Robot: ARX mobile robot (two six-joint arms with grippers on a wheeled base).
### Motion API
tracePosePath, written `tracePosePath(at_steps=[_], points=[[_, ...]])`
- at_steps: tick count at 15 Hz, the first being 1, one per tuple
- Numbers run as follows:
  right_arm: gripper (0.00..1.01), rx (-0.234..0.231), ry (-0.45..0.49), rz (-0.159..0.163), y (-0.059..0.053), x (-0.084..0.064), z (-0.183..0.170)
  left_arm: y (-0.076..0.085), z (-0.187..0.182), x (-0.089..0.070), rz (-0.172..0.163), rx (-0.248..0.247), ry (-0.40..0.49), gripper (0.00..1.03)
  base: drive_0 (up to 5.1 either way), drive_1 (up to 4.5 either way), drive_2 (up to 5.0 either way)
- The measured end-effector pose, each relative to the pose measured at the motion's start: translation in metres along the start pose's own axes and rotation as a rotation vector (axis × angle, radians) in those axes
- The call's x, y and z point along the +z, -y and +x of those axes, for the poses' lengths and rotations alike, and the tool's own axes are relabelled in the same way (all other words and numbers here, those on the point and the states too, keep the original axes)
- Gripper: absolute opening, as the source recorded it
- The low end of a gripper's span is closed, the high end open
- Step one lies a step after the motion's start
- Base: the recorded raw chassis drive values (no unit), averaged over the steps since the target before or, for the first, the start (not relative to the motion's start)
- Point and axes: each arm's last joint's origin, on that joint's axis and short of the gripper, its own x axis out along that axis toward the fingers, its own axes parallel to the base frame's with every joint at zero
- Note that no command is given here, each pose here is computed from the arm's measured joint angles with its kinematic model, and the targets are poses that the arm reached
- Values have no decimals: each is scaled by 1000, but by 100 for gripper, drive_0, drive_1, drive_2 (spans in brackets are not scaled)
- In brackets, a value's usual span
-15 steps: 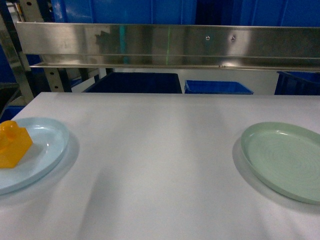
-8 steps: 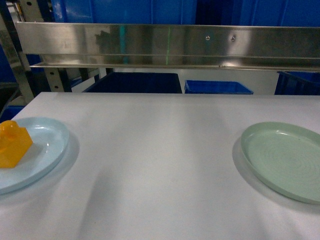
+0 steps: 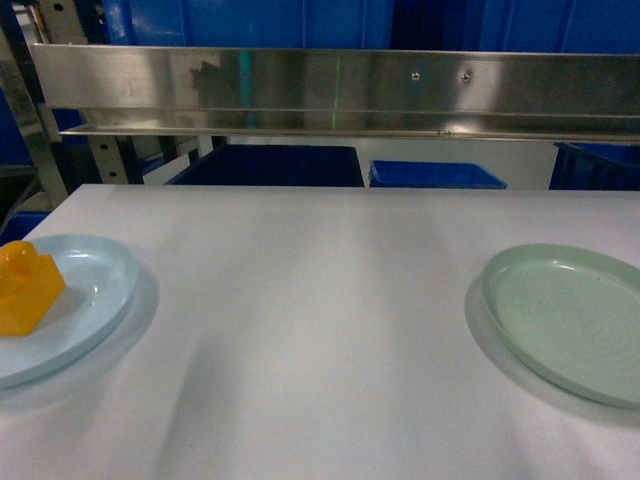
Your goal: Sort and place red and yellow blocks in left bins
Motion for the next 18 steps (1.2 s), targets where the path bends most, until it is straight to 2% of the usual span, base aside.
tracePosePath(at_steps=[4, 5, 6, 7, 9, 11, 13, 16, 18], points=[[28, 0, 0, 0, 0, 0, 0, 0, 0, 0, 0, 0, 0, 98, 0, 0, 0], [28, 0, 0, 0, 0, 0, 0, -5, 3, -1, -5, 10, -12, 98, 0, 0, 0], [28, 1, 1, 0, 0, 0, 0, -28, 26, 13, -19, 71, -12, 98, 0, 0, 0], [28, 1, 1, 0, 0, 0, 0, -48, 49, 35, -87, 111, -63, 98, 0, 0, 0], [28, 3, 0, 0, 0, 0, 0, -44, 58, 34, -174, 74, -184, 98, 0, 0, 0], [28, 4, 1, 0, 0, 0, 0, -37, 57, 30, -205, 49, -249, 98, 0, 0, 0], [28, 3, 0, 0, 0, 0, 0, -35, 55, 24, -256, 33, -344, 98, 0, 0, 0], [28, 3, 0, 0, 0, 0, 0, -37, 56, 20, -264, 71, -351, 98, 0, 0, 0], [28, 4, 1, 0, 0, 0, 0, -33, 61, 7, -260, 76, -387, 98, 0, 0, 0]])
